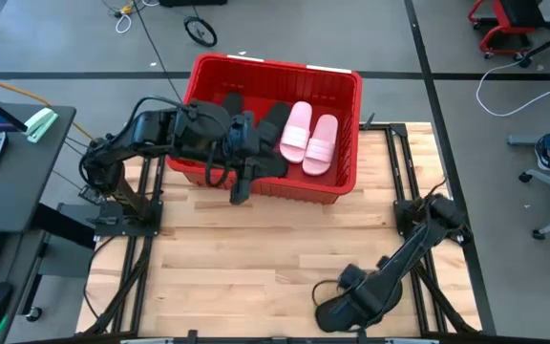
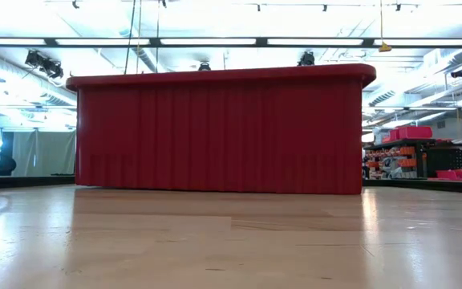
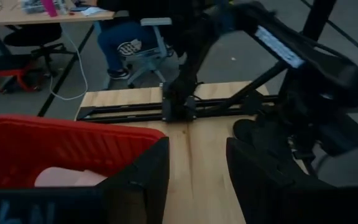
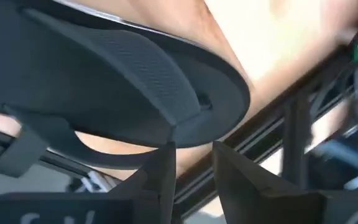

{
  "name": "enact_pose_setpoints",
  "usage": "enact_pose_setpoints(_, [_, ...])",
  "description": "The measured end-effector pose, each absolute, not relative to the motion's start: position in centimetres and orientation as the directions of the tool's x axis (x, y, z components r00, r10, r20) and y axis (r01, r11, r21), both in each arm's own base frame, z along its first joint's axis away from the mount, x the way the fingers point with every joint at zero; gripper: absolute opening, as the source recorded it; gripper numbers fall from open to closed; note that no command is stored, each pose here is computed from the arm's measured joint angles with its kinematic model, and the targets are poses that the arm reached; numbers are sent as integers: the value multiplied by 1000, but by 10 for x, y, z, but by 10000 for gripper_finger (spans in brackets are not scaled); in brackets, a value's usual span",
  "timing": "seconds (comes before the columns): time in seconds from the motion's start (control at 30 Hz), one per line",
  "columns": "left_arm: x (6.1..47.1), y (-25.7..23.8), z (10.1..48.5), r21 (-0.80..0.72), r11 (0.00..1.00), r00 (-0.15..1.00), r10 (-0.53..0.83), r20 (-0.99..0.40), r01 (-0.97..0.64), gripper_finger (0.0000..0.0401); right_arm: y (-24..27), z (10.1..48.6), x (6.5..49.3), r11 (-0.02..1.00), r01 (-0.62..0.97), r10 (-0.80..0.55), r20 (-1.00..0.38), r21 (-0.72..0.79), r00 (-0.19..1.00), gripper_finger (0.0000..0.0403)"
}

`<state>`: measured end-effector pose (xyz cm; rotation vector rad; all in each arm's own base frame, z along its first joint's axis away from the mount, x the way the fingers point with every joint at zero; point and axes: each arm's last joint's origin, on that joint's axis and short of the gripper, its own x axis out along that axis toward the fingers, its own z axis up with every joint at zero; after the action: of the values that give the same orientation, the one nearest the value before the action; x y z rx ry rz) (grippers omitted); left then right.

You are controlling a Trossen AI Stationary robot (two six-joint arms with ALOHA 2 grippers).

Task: Pick and place slides into bin
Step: Put the black slipper into the red bin

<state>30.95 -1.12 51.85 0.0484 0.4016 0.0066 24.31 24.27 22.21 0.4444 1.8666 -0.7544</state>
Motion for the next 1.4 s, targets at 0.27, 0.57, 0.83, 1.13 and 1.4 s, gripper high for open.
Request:
enact_pose_setpoints(0.27, [309, -14, 517, 49, 999, 913, 9, -408, 13, 161, 238, 235, 223, 644, 763, 42, -994, -53, -104, 111])
enact_pose_setpoints(0.57, [309, -13, 517, 51, 999, 911, 13, -411, 9, 162, 249, 210, 217, 747, 653, -58, -990, -128, -128, 110])
enact_pose_setpoints(0.83, [309, -13, 517, 51, 999, 912, 15, -411, 7, 156, 248, 197, 217, 777, 590, -135, -974, -218, -181, 110])
enact_pose_setpoints(1.13, [309, -13, 517, 51, 999, 912, 16, -411, 5, 154, 232, 179, 205, 762, 553, -248, -941, -336, -230, 110])
enact_pose_setpoints(1.4, [309, -13, 517, 50, 999, 912, 16, -410, 5, 142, 223, 167, 199, 731, 559, -277, -919, -391, -281, 93])
